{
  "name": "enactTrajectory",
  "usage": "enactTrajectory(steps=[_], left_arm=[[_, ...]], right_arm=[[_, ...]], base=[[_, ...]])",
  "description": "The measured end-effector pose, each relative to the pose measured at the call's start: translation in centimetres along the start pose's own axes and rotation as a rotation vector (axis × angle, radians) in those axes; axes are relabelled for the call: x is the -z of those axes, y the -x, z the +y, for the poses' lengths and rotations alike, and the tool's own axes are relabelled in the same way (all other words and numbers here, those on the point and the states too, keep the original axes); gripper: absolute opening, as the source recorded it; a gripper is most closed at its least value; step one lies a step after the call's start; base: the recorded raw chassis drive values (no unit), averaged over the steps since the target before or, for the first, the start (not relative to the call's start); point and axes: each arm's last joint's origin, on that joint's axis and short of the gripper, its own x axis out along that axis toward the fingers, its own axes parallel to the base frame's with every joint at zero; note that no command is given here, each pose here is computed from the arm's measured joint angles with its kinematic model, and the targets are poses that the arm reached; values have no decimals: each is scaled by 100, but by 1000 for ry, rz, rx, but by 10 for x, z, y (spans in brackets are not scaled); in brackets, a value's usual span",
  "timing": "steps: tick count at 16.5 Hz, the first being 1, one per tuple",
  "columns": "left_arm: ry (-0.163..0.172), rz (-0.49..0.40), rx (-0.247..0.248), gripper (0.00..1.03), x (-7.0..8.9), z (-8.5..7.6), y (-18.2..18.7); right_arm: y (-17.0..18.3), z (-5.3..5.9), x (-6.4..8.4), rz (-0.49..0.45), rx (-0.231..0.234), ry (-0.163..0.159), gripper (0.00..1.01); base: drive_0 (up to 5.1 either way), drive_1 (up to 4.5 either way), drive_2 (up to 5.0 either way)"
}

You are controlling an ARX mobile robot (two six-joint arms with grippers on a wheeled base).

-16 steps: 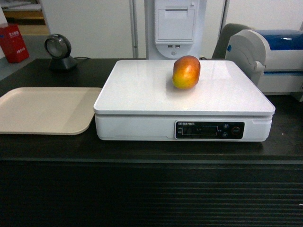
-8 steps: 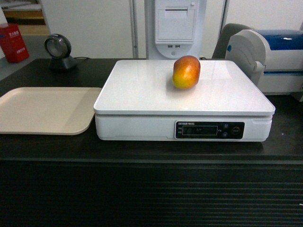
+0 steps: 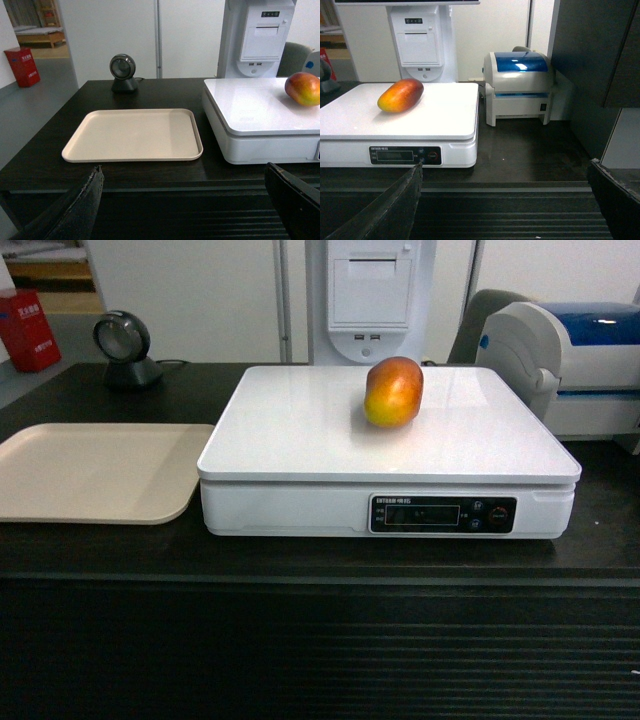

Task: Place dark red mango on scale at checkout

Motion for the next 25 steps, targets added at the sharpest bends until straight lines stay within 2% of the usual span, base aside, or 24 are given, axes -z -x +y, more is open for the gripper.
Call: enactTrajectory(steps=[25], left_arm=[[0, 2, 0, 98, 0, 0, 0]], right_arm=[[0, 0, 0, 2, 0, 0, 98]], base=[[0, 0, 0]])
